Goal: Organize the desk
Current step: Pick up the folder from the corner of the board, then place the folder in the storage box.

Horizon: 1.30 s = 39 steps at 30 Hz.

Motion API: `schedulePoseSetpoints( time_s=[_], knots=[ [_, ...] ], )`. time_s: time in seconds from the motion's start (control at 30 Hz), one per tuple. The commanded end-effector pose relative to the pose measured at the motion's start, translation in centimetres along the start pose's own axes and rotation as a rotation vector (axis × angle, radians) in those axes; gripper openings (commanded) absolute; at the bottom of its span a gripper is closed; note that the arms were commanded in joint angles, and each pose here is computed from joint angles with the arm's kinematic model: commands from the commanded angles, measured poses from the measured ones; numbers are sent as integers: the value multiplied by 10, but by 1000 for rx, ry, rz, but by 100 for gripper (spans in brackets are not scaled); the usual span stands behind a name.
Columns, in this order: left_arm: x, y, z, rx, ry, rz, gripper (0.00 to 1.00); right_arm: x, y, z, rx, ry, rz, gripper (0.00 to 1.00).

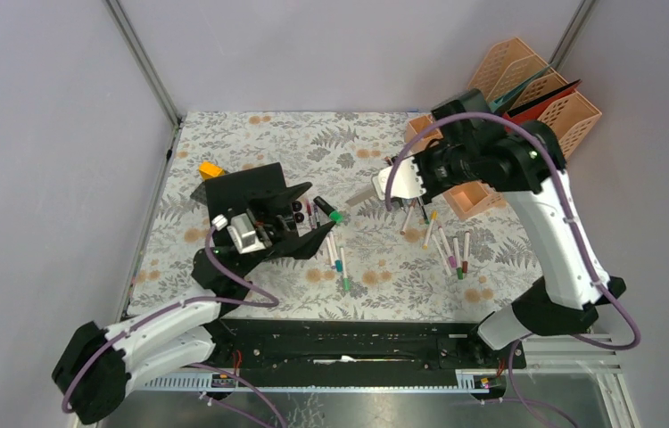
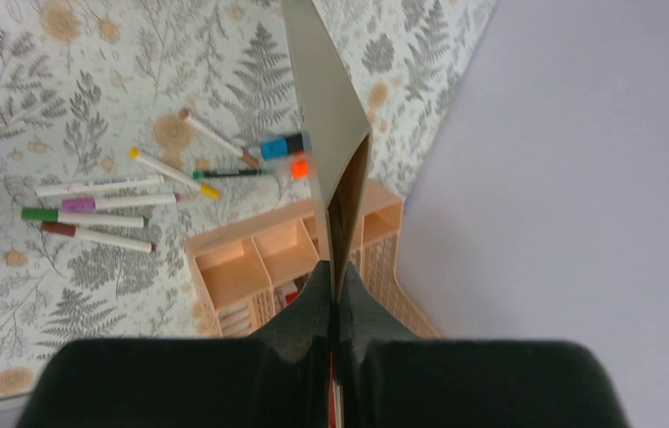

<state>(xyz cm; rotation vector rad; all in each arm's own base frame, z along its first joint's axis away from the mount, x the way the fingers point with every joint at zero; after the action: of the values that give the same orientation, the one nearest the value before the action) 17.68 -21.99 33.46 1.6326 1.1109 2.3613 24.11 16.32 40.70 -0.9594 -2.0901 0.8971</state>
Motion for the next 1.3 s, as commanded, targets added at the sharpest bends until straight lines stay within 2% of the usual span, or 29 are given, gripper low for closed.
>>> schedulePoseSetpoints(
  time_s=[0.0, 0.17, 0.63, 0.93, 1.27],
  knots=[
    [0, -19, 6, 92, -4, 60, 96, -15, -44, 10, -128, 19, 130, 0],
    [-4, -31, 2, 92, -28, 112, 98, -29, -68, 24, -189, 54, 232, 0],
    [-18, -53, -8, 90, -76, 142, 99, -66, -71, 59, -158, 141, 466, 0],
    [-23, -55, -11, 77, -88, 150, 99, -112, -69, 41, -88, 179, 489, 0],
    [-22, -55, -11, 75, -83, 146, 99, -119, -59, 26, -62, 123, 394, 0]
  ],
)
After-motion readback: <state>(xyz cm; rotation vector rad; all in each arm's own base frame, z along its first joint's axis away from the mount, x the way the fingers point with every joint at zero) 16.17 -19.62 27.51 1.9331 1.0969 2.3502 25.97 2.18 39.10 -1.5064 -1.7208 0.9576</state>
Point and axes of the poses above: each gripper's point midway between its finger pads, its own y axis out along the fingers, its own z axis along the line the jaws close on, x = y × z, the point moved 5 cm from there along -y, back along the fingers, and after that the axes turned 5 degrees about y, right-handed, at the moved point
